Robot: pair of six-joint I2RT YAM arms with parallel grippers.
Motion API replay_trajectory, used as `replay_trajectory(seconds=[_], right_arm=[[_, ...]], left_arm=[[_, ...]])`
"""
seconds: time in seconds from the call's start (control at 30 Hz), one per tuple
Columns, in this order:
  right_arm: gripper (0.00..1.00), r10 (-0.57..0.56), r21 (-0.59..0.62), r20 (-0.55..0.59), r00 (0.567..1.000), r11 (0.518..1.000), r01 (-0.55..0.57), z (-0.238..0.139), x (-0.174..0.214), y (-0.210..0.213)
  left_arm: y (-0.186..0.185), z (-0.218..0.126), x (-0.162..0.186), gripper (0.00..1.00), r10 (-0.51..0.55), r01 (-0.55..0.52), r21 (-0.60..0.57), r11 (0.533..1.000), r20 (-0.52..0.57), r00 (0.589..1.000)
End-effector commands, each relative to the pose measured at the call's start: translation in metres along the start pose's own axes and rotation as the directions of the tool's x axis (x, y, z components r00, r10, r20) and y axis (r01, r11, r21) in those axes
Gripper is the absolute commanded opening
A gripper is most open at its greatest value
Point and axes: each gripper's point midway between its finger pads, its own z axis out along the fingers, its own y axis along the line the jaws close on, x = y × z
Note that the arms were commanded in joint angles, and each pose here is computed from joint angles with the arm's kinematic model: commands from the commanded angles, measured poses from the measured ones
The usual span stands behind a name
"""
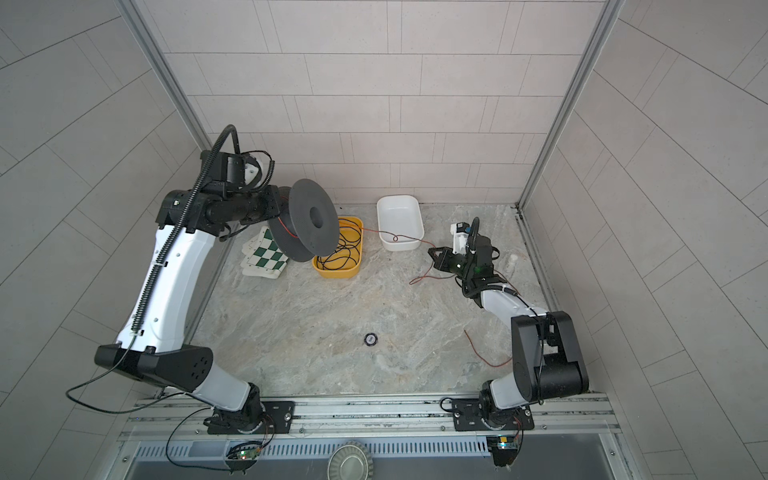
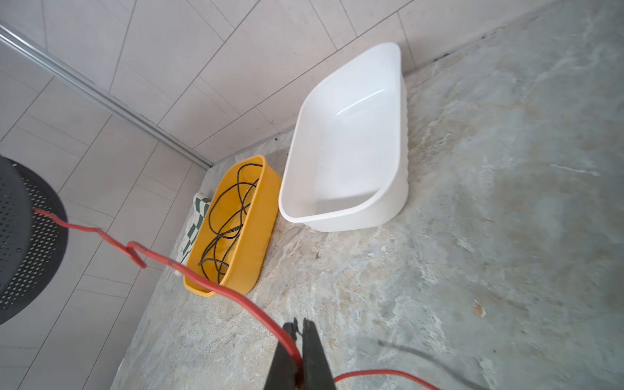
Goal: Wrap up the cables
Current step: 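Slide the right gripper along the red cable away from the spool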
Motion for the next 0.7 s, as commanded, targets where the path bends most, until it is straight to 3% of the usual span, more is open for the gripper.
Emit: replay_trajectory(seconds=[0.0, 0.1, 0.2, 0.5, 0.67], right_arm=[[0.00, 0.034, 0.252, -0.009, 0.999, 0.967, -0.030, -0.017, 0.004, -0.046], [0.00, 0.076, 0.374, 0.001, 0.997, 0.925, -0.071, -0.033, 0.006, -0.072], [0.00, 0.085, 0.410, 0.024, 0.996, 0.908, -0.087, -0.041, 0.005, -0.082], [0.00, 0.094, 0.321, -0.092, 0.991, 0.945, -0.060, -0.025, 0.025, -0.074], [0.14, 0.085, 0.254, -0.121, 0.989, 0.966, -0.052, -0.018, 0.032, -0.066]], left_arm=[[0.011, -0.032, -0.030, 0.00, -0.003, 0.010, -0.043, 0.999, 0.155, 0.988], [0.012, -0.035, -0.031, 0.00, -0.009, 0.016, -0.043, 0.999, 0.157, 0.988], [0.012, -0.035, -0.031, 0.00, -0.020, 0.025, -0.035, 0.999, 0.157, 0.987], [-0.007, -0.032, -0.030, 0.00, -0.074, 0.063, 0.088, 0.994, 0.132, 0.989], [-0.021, -0.034, -0.027, 0.00, -0.062, 0.043, 0.159, 0.986, 0.113, 0.992]])
